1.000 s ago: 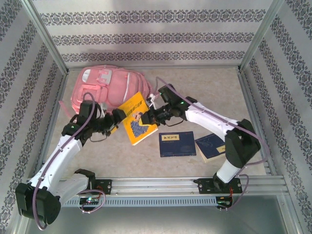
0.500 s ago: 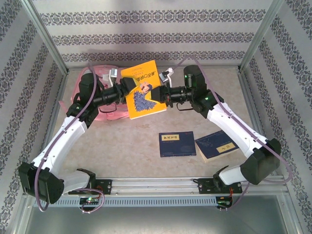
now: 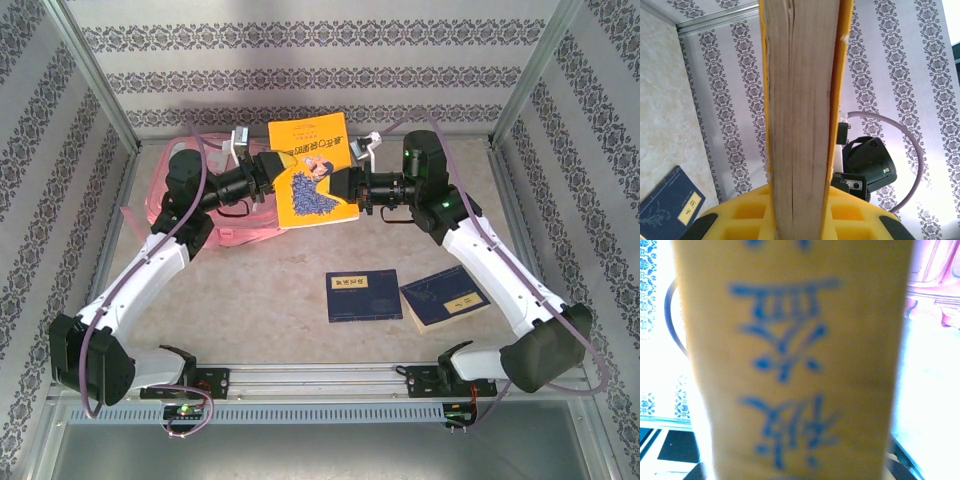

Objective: Pack the student bag

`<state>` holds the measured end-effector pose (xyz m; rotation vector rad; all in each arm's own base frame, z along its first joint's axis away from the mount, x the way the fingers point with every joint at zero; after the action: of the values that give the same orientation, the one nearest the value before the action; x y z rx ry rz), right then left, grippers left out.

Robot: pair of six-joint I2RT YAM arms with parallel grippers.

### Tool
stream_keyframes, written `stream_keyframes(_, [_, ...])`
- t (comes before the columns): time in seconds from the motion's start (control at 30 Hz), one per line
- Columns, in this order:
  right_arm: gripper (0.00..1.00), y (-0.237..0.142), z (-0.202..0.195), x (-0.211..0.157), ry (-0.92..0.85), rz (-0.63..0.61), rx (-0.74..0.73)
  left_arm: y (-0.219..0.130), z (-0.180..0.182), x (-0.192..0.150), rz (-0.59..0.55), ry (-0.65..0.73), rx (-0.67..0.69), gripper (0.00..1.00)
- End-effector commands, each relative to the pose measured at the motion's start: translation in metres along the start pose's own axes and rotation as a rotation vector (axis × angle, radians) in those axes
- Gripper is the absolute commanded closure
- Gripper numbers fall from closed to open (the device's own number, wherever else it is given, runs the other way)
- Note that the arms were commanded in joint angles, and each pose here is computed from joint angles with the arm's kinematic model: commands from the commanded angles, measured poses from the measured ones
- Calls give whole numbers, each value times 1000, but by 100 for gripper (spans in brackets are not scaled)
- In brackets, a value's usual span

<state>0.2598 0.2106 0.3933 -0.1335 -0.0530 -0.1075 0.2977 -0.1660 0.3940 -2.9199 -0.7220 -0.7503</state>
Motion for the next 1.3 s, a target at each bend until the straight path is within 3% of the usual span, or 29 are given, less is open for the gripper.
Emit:
stream_keyframes(0.0, [73, -11, 11, -3, -67, -55, 8, 2, -31, 5, -16, 77, -113, 100])
stream_keyframes(0.07, [45, -17, 11, -3, -65, -103, -11, -2, -32, 7, -73, 76, -86, 100])
stream_keyframes(0.13, [27, -26, 13, -3, -60, -180, -12, -10, -35, 12, -176, 90, -46, 100])
stream_keyframes(0.27, [17, -39, 21, -5, -29, -374, 93, -24, -44, 24, -400, 89, -14, 100])
stream_keyframes(0.37, [14, -45, 17, -6, 22, -494, 146, -23, -52, 33, -486, 69, -41, 100])
stream_keyframes(0.6, [12, -17, 24, -4, 38, -544, 256, -10, -66, 37, -575, 67, -54, 100])
stream_keyframes(0.83, [15, 10, 40, 6, 21, -581, 290, 1, -65, 32, -589, 39, -57, 100])
stream_keyframes(1.03, [43, 14, 31, 13, 47, -679, 281, 5, -62, 26, -590, 40, -36, 100])
stream_keyframes(1.2, [60, 17, 29, 16, 47, -684, 273, 9, -55, 21, -576, 30, -16, 100])
stream_keyframes(1.27, [71, 18, 25, 18, 50, -689, 263, 12, -52, 19, -561, 26, -12, 100])
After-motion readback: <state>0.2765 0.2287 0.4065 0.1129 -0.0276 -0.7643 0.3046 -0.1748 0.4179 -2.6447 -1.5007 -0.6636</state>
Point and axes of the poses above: each hand's point on the last joint's axis, 136 mm out from that joint toward the fingers, its own y axis out along the fingers, its own z axis along the line the jaws close on, x = y × z, the point moved 8 cm from there along -y, back along the fingers, and after that the axes turned 13 degrees about y, right-handed, at the moved point
